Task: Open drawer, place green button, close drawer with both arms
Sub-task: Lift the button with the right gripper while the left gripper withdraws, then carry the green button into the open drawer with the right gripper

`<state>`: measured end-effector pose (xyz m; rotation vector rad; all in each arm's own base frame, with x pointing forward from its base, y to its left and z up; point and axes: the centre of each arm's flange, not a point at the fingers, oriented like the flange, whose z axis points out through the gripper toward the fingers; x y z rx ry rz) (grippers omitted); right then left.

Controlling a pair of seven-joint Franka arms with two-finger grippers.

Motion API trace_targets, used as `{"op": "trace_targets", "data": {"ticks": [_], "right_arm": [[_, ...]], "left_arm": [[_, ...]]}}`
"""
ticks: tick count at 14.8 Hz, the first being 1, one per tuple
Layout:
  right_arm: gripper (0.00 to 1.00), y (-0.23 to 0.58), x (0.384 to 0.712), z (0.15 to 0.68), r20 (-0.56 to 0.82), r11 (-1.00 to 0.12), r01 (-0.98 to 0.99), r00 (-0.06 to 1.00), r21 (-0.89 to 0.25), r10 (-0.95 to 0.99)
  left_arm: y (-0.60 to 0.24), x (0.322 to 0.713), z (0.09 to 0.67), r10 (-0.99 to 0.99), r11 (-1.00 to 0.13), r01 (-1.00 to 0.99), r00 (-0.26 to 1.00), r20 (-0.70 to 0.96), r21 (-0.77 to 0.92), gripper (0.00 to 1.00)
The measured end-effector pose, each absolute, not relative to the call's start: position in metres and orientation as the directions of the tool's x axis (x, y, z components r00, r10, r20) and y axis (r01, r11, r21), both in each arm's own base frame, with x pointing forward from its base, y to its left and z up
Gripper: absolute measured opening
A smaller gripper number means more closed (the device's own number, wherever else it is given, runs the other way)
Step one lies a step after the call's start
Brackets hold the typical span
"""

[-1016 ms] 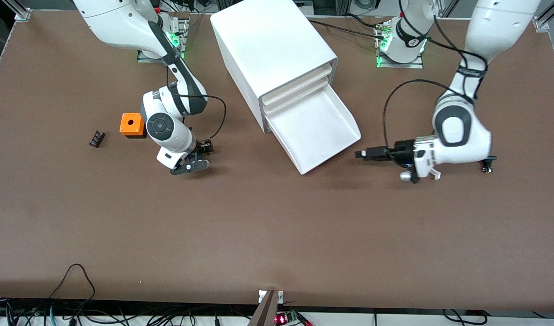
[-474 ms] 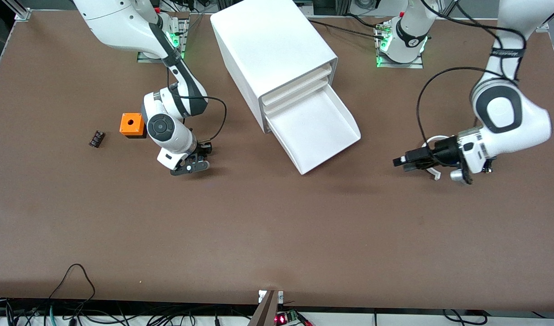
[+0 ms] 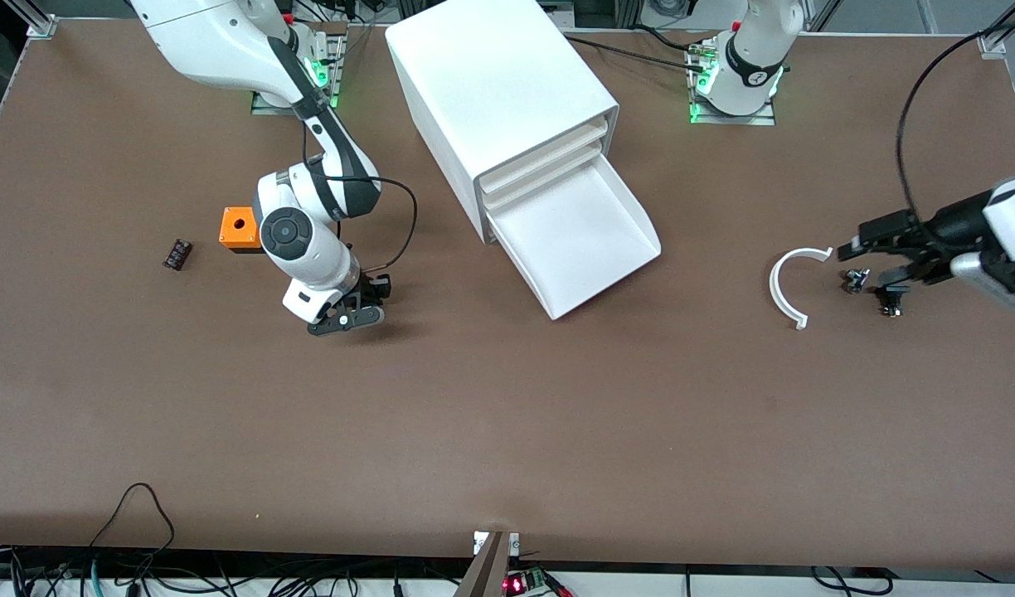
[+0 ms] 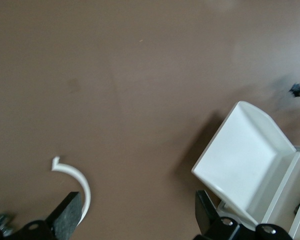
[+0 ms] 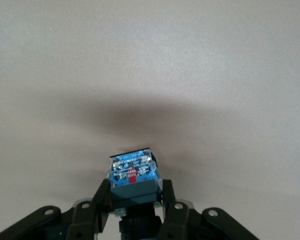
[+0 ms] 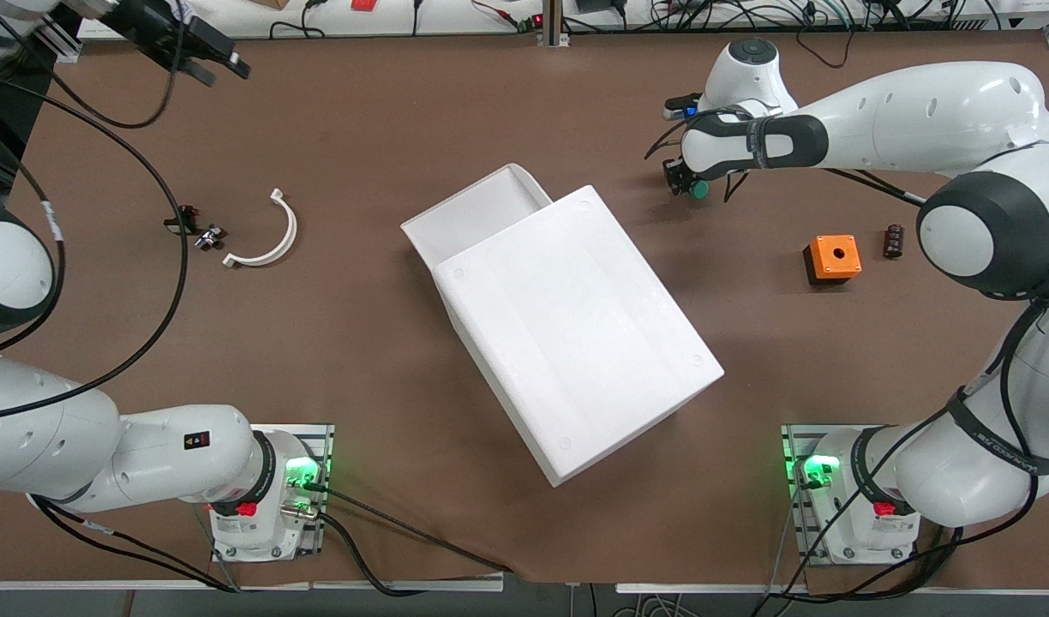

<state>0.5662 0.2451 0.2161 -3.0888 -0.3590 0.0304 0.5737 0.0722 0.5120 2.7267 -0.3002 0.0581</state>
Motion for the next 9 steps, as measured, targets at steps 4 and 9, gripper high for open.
{"op": "trace_targets", "data": {"ticks": [4, 9], "right_arm": [[0.46, 0.245, 0.566, 0.216, -0.015, -0.973, 0.229, 0.973, -0.034, 0.230], [0.44, 0.255, 0.586, 0.261, 0.018, -0.971, 0.233, 0.972, -0.043, 0.233]], "left_arm": [[0.068, 0.560, 0.578, -0.145, -0.971, -0.132, 0.988, -0.054, 0.197, 1.00], [0.033, 0.556, 0.595, -0.030, -0.999, -0.024, 0.991, -0.129, 0.045, 1.00]]}}
